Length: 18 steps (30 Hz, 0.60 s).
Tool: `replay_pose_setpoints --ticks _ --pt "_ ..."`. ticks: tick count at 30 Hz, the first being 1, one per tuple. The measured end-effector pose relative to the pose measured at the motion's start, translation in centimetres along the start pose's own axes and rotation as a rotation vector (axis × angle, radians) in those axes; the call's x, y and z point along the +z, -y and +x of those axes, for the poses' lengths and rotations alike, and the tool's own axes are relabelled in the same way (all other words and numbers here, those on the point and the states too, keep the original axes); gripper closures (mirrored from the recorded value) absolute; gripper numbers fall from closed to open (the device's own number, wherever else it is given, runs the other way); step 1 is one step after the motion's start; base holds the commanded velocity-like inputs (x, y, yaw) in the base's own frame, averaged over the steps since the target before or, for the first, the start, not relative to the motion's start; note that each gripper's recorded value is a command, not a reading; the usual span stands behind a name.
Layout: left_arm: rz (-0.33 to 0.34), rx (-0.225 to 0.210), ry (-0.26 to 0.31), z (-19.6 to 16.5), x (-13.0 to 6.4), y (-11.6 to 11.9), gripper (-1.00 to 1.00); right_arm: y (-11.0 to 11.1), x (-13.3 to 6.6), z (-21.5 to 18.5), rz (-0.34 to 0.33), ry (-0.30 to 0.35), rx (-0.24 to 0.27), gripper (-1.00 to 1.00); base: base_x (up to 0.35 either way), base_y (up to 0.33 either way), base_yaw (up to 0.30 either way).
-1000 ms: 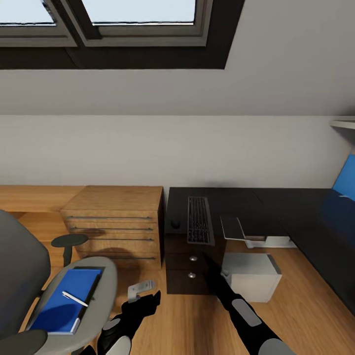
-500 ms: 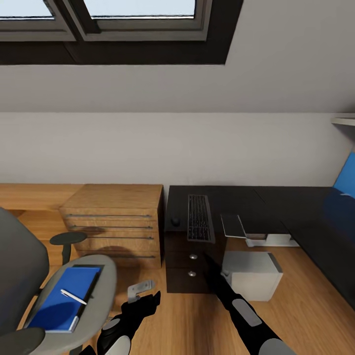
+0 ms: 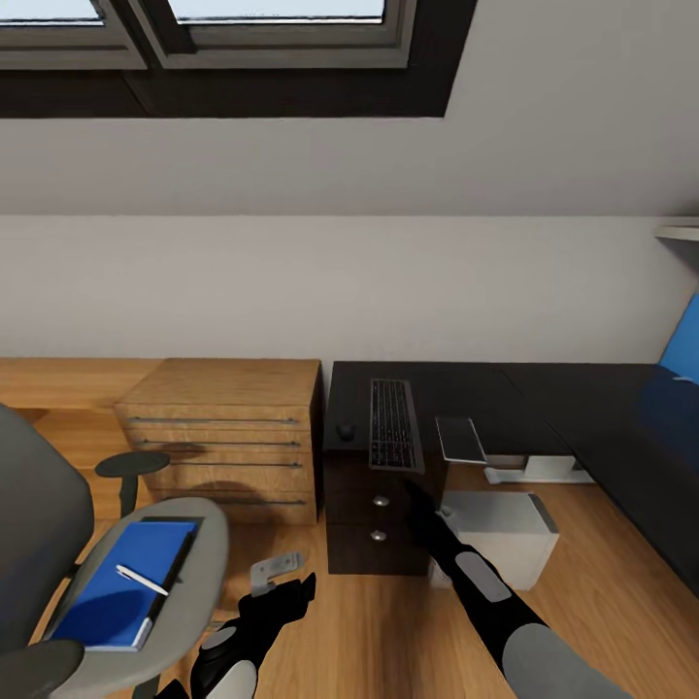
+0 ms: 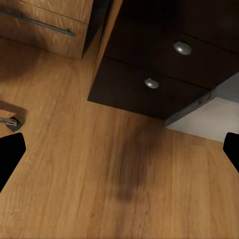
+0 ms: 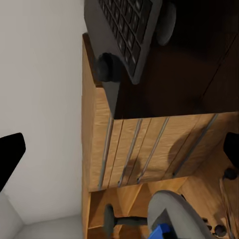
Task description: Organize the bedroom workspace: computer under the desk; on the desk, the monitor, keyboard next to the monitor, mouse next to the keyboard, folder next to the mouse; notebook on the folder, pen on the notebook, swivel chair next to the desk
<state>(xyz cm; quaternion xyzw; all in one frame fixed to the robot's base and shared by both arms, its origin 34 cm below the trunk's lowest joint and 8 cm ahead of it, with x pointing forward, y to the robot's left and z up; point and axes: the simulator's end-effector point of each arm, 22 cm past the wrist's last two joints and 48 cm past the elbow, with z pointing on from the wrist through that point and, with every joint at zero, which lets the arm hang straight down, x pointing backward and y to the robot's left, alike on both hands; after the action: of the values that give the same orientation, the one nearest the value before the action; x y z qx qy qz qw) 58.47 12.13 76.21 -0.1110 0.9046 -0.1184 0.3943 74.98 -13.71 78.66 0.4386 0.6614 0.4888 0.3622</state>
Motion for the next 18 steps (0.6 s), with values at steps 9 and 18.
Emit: replay_pose_setpoints --ticks 9,18 --pt "-0.002 0.002 0.002 0.9 1.0 -0.5 -1.00 -0.4 1.6 -2.1 0.027 0.035 -0.024 -1.00 0.000 0.000 0.000" --pt "0.000 0.003 0.003 2.0 1.9 -0.9 -1.00 1.3 1.9 -3.3 0.033 0.097 -0.035 -1.00 0.000 0.000 0.000"
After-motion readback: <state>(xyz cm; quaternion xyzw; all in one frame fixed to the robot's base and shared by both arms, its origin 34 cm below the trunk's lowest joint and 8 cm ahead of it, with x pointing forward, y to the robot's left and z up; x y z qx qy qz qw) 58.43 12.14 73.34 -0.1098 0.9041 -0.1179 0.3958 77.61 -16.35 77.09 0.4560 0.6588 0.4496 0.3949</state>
